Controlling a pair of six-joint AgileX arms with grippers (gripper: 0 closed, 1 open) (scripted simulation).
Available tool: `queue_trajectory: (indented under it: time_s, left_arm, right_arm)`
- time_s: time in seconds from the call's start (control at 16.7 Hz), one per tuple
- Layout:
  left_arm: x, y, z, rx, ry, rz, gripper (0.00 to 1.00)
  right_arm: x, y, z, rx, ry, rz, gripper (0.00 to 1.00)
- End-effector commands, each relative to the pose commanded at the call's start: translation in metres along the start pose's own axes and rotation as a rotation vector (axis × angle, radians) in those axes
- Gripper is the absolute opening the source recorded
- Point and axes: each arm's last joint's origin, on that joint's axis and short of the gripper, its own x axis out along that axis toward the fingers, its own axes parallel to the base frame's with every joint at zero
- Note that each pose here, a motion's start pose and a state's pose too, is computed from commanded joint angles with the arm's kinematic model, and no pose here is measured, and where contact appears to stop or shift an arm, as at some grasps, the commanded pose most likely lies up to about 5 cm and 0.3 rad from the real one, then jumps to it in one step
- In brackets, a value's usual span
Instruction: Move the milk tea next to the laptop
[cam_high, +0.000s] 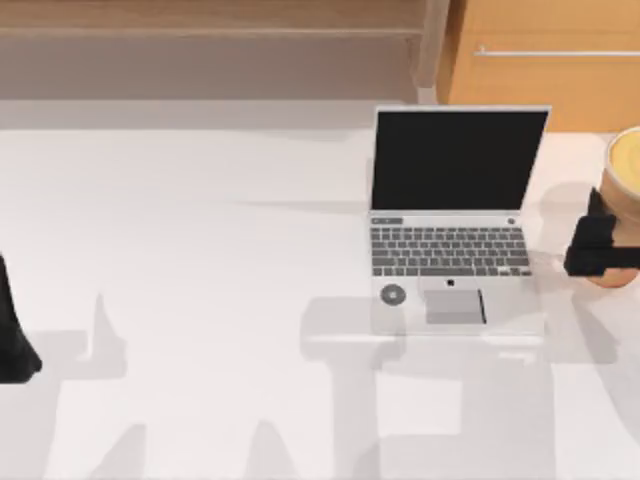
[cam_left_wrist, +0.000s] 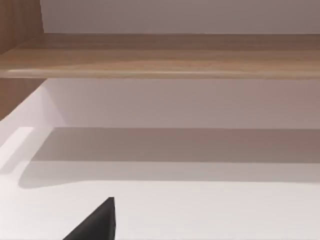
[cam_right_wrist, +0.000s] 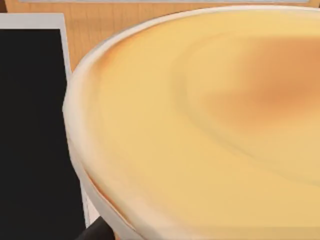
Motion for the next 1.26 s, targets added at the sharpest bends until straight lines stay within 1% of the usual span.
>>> queue_trajectory:
  time_s: [0.12,0.9,0.96,1.26]
  left_arm:
    - [0.0000,0.0000,0.0000,0.000,0.000,0.000,1.00]
    - [0.0000,0.0000,0.0000,0.000,0.000,0.000,1.00]
    - [0.0000,0.0000,0.0000,0.000,0.000,0.000,1.00]
    - [0.0000,0.0000,0.0000,0.000,0.000,0.000,1.00]
  right_arm:
    - [0.0000,0.0000,0.0000,0.000,0.000,0.000,0.00]
    - [0.0000,0.0000,0.0000,0.000,0.000,0.000,0.98]
    - [0.0000,0.0000,0.0000,0.000,0.000,0.000,1.00]
    - [0.0000,0.0000,0.0000,0.000,0.000,0.000,1.00]
